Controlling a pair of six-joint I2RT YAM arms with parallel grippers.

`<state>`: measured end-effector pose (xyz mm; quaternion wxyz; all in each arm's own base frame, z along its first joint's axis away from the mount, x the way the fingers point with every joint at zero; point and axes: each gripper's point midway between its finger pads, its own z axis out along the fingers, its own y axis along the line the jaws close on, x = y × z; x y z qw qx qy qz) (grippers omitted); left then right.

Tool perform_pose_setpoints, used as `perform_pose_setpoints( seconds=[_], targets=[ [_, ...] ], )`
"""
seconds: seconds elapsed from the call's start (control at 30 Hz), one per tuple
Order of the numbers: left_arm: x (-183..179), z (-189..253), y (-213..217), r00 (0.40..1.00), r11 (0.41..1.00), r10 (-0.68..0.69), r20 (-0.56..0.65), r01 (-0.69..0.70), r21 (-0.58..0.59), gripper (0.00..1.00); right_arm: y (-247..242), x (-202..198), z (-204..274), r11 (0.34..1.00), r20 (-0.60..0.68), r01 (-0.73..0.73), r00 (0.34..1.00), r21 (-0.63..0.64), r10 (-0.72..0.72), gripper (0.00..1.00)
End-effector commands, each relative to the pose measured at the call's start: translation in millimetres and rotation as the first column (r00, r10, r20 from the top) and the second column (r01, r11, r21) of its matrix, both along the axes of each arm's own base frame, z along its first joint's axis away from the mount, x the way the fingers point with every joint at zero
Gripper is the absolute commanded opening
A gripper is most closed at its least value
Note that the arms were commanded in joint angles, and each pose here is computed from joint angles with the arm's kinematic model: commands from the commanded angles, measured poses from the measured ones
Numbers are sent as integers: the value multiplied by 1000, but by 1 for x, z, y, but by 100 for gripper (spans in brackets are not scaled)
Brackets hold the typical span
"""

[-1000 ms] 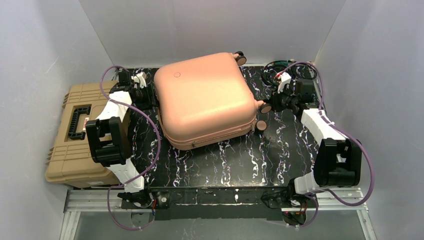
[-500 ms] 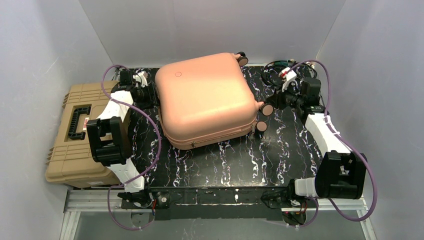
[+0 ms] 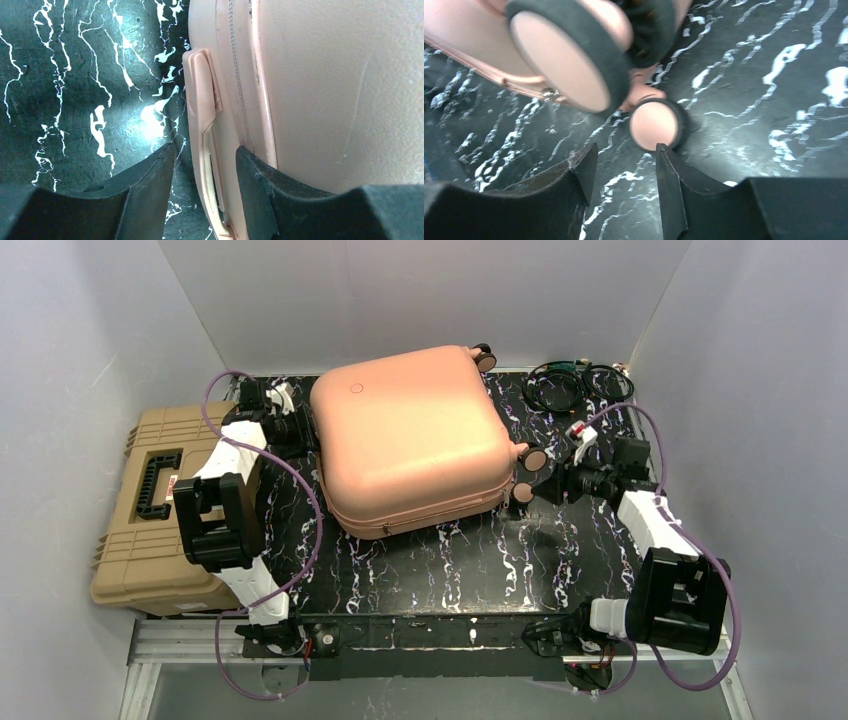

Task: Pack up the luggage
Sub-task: Zip the luggage at the center of the board.

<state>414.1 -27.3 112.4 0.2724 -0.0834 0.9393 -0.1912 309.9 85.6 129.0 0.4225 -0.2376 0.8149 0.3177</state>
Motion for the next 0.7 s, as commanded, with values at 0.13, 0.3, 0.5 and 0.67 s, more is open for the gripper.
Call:
perform_pose_setpoints(
  seconds=[0.13,0.3,0.5,0.67],
  targets=[
    [8,80,-59,974,973,-123,188,156,-171,49,40,-24,23,966,146,-189,976,177,165,61],
    [7,88,-59,971,974,-121,206,157,-165,49,57,-25,17,949,123,-232,970,215,209,63],
    [7,95,-59,969,973,-120,216,158,-170,49,73,-26,13,938,117,-269,962,221,248,64],
    [8,98,-59,968,973,-119,221,158,-169,49,86,-33,2,928,85,-309,951,208,297,63]
  ],
)
